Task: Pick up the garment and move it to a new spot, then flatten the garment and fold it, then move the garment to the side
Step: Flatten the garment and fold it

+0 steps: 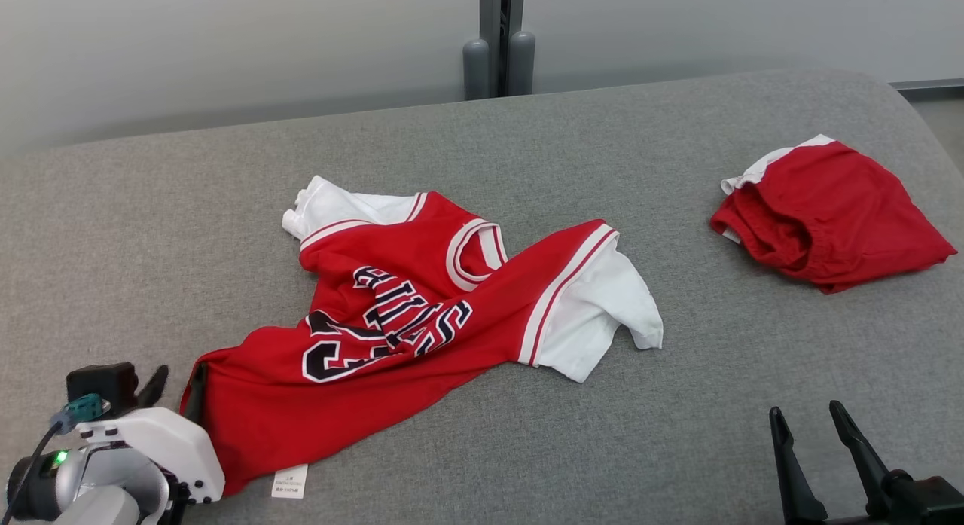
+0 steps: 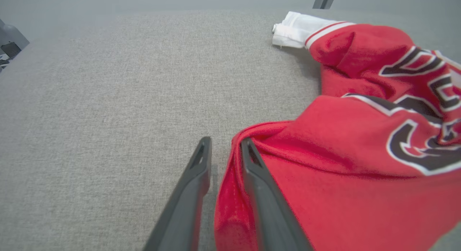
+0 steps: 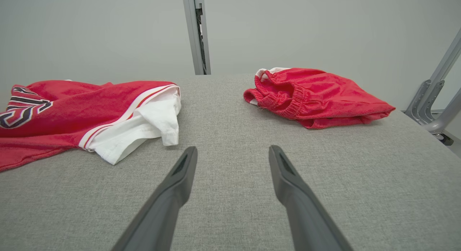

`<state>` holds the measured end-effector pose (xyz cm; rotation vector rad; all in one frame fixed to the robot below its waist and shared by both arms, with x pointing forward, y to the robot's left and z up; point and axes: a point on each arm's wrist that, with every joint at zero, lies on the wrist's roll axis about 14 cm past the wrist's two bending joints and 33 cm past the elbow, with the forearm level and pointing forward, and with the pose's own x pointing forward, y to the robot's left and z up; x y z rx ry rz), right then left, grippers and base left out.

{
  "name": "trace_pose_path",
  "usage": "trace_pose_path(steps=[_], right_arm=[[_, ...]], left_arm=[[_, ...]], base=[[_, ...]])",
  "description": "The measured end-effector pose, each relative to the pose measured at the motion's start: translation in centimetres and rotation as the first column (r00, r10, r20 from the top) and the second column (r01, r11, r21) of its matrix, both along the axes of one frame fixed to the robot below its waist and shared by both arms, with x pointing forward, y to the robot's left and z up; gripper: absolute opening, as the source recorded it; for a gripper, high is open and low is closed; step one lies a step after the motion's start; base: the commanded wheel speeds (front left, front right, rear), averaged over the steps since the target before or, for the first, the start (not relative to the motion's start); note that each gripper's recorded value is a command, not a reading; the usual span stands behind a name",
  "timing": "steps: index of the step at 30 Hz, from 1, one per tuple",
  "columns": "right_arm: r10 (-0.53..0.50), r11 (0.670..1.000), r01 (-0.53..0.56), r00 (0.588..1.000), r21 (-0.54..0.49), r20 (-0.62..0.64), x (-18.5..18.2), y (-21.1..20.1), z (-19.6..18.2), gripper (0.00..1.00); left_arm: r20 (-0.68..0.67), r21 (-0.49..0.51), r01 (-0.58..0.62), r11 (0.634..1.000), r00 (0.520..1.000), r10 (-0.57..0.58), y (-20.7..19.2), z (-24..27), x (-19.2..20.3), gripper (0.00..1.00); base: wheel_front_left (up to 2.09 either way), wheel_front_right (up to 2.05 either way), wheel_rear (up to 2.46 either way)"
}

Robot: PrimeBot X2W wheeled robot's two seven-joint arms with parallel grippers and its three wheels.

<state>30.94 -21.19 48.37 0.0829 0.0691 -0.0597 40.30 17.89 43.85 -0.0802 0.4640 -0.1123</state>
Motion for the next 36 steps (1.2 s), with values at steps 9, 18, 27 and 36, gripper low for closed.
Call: trace_pose_path(steps=[9, 18, 27, 36], right_arm=[[-0.027, 1.0, 0.027, 1.0, -0.006, 0.015, -1.0, -0.9, 0.4, 1.0], [-0.01, 0.998, 0.018, 0.993, -0.065, 0.12, -0.1, -1.2, 3.7, 1.0], [0.002, 0.997, 0.012, 0.982, -0.074, 0.187, 0.2, -1.0, 5.7, 1.0], [0.002, 0.998, 0.007, 0.99, -0.061, 0.14, -0.4, -0.9, 4.1, 1.0]], left_arm=[[0.165, -0.02, -0.183, 0.983, 0.969, 0.184, 4.5, 1.4, -2.0, 1.0], [0.402, -0.113, -0.253, 0.961, 0.873, 0.277, 3.5, 7.6, -6.4, 1.0], [0.426, -0.117, -0.219, 0.969, 0.87, 0.248, 2.0, 6.9, -11.2, 1.0], [0.448, -0.087, -0.211, 0.974, 0.865, 0.227, 3.0, 6.9, -12.5, 1.0]], base=[[0.0, 0.0, 0.0], [0.0, 0.0, 0.0], [0.0, 0.0, 0.0], [0.0, 0.0, 0.0]])
